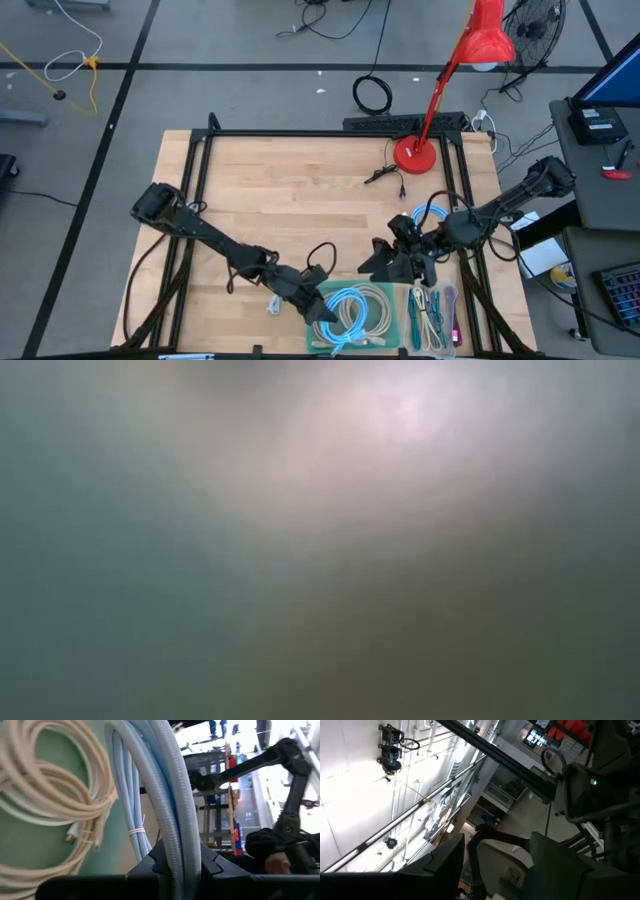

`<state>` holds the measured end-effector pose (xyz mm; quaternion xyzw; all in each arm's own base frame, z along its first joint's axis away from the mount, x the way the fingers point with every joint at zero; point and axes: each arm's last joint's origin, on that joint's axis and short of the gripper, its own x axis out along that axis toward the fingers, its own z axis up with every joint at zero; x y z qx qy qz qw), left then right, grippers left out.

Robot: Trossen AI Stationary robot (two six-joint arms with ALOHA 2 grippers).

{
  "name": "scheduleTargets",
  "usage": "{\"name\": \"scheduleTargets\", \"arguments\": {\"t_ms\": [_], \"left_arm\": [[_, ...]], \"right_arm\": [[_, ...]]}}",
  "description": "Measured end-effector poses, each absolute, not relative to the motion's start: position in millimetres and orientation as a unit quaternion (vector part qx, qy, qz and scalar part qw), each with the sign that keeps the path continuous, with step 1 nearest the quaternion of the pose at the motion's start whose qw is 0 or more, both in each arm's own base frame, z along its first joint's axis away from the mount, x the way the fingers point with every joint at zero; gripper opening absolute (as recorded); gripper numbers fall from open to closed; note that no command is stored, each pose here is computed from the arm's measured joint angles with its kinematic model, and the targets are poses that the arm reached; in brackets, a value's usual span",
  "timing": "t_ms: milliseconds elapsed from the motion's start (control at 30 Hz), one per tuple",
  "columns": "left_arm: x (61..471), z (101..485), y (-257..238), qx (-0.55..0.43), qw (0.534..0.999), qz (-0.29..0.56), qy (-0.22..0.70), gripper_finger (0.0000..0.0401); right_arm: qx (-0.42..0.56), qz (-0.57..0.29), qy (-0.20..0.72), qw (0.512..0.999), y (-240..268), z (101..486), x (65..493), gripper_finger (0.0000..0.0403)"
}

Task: Pick & Place USB Port
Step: Put the left blue hdmi cable into the green bin

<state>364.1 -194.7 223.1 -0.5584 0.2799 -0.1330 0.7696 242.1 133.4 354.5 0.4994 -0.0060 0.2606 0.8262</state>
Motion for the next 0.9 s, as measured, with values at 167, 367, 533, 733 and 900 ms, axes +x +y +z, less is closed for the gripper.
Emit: {"name": "scheduleTargets", "arguments": {"t_ms": [167,367,533,733,900], "left_arm": [[362,219,-195,-0.553,0.765,-0.128,0.304,0.0032],[360,215,-195,-0.548,0.758,-0.122,0.332,0.0032],[359,211,-194,-0.546,0.752,-0.115,0.351,0.0032],[359,209,-191,-0.543,0.747,-0.107,0.368,0.0032],[355,201,-190,-0.530,0.741,-0.084,0.405,0.0032]], "right_arm": [[0.498,0.260,-0.007,0.827,133,354,242,0.0215],[0.496,0.256,-0.005,0.830,133,354,242,0.0215],[0.493,0.248,0.001,0.834,133,352,243,0.0215],[0.491,0.238,0.001,0.838,133,351,243,0.0215],[0.491,0.237,0.000,0.838,132,351,244,0.0215]]}}
